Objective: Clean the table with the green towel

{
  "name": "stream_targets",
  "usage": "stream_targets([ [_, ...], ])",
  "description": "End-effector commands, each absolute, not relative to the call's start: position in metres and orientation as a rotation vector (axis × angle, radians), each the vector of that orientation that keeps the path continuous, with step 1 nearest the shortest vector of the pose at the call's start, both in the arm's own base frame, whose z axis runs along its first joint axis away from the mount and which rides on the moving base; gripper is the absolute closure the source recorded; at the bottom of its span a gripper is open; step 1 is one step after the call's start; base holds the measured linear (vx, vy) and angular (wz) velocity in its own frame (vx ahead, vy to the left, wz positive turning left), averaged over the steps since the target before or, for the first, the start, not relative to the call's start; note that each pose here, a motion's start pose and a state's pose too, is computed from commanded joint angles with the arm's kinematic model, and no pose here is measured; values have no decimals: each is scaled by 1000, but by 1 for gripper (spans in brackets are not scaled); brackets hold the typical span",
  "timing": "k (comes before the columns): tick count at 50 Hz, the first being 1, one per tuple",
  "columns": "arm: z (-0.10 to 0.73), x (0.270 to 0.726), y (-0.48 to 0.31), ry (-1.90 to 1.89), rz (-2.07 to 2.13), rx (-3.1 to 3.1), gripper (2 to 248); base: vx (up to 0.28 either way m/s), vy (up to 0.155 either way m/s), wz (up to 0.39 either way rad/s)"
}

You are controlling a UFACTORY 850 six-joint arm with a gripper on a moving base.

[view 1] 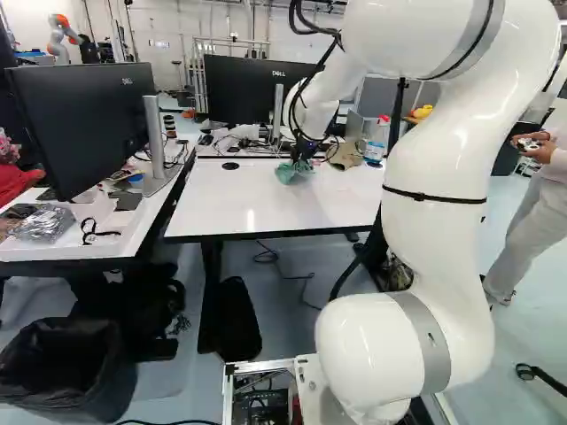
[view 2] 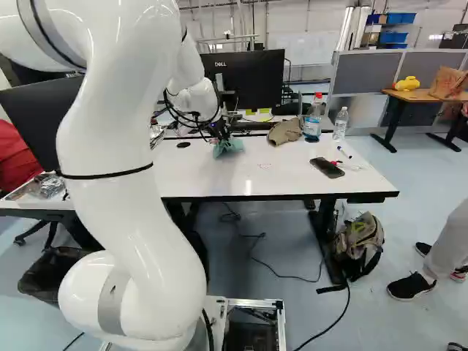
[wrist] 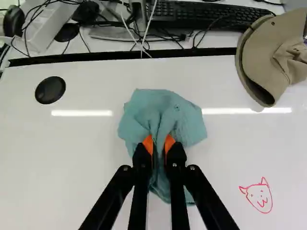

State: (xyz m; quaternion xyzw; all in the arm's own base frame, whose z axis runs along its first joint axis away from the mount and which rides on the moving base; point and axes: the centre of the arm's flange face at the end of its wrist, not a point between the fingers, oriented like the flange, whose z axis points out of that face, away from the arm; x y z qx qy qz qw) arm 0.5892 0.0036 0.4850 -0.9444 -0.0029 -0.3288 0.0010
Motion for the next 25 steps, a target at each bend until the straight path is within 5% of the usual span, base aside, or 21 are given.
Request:
stream_targets([
  [25, 487, 551, 32, -85, -1003, -2957, 204, 0, 0, 0],
])
